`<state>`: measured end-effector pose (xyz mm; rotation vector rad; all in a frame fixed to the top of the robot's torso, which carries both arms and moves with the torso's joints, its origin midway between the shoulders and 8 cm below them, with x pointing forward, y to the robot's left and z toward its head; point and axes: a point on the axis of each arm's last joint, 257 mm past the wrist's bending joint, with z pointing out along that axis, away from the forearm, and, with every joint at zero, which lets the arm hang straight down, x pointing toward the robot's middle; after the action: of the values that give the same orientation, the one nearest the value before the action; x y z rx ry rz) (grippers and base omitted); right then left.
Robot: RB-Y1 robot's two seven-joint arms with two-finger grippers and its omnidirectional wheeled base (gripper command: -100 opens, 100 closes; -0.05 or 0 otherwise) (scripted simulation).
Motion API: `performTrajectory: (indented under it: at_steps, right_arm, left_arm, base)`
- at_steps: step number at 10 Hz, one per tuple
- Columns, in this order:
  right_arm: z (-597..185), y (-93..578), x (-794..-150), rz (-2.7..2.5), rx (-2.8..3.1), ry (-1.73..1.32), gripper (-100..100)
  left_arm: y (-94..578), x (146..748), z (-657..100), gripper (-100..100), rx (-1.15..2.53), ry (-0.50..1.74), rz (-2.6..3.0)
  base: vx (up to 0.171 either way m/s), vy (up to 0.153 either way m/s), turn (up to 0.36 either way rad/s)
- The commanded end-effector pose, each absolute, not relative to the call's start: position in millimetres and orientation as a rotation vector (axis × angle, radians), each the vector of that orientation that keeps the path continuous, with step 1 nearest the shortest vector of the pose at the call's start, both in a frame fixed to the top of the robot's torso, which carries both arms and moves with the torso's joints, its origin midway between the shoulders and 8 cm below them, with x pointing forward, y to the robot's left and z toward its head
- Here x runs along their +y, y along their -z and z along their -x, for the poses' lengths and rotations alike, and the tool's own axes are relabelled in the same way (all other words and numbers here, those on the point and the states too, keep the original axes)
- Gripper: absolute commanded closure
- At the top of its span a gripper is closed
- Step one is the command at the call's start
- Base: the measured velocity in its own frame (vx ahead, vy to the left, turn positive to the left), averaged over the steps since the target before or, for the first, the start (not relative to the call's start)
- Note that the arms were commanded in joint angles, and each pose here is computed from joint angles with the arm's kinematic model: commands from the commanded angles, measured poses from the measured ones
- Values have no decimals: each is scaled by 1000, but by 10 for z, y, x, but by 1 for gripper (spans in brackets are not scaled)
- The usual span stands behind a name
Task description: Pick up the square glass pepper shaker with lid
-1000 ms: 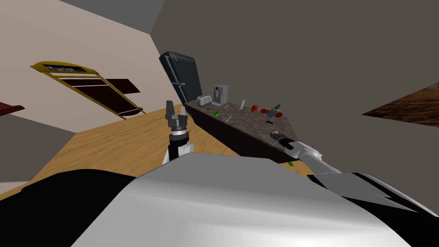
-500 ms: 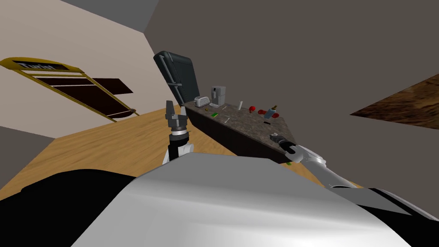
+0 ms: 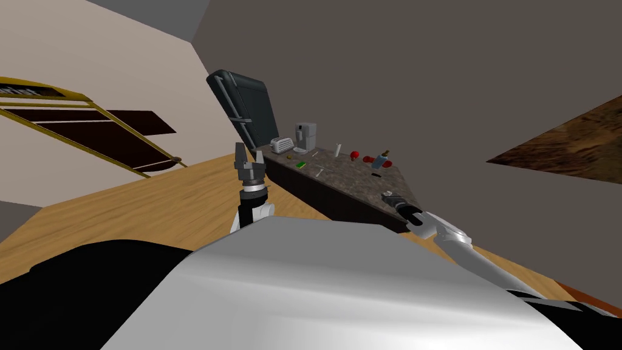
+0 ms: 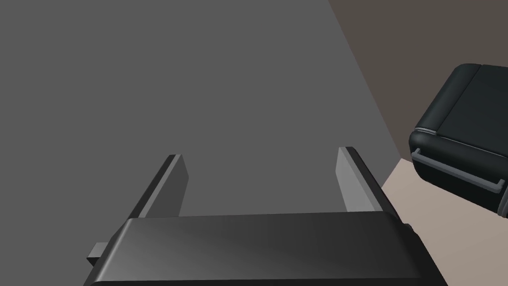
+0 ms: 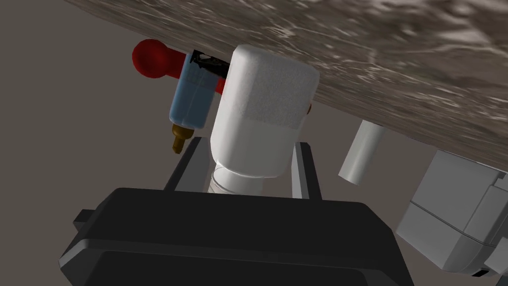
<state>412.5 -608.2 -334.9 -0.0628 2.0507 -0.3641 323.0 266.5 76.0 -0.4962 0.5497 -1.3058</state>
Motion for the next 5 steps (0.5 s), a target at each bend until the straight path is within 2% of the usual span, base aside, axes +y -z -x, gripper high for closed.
performTrajectory:
  at_steps: [1,3,5]
  right_arm:
    - [-4034,3299,-6090,63,2039,375,100]
    - [-3910,3372,-5953,86,2054,349,100]
    - [-3784,3299,-5897,99,2045,351,100]
  left_arm:
    - [-760,2665,-3230,0,550,1306,496]
    - [-760,2665,-3230,0,550,1306,496]
    - [-760,2665,-3230,0,550,1306,496]
  base:
    - [93,-12,-108]
    - [85,-5,-50]
    - [118,-9,-129]
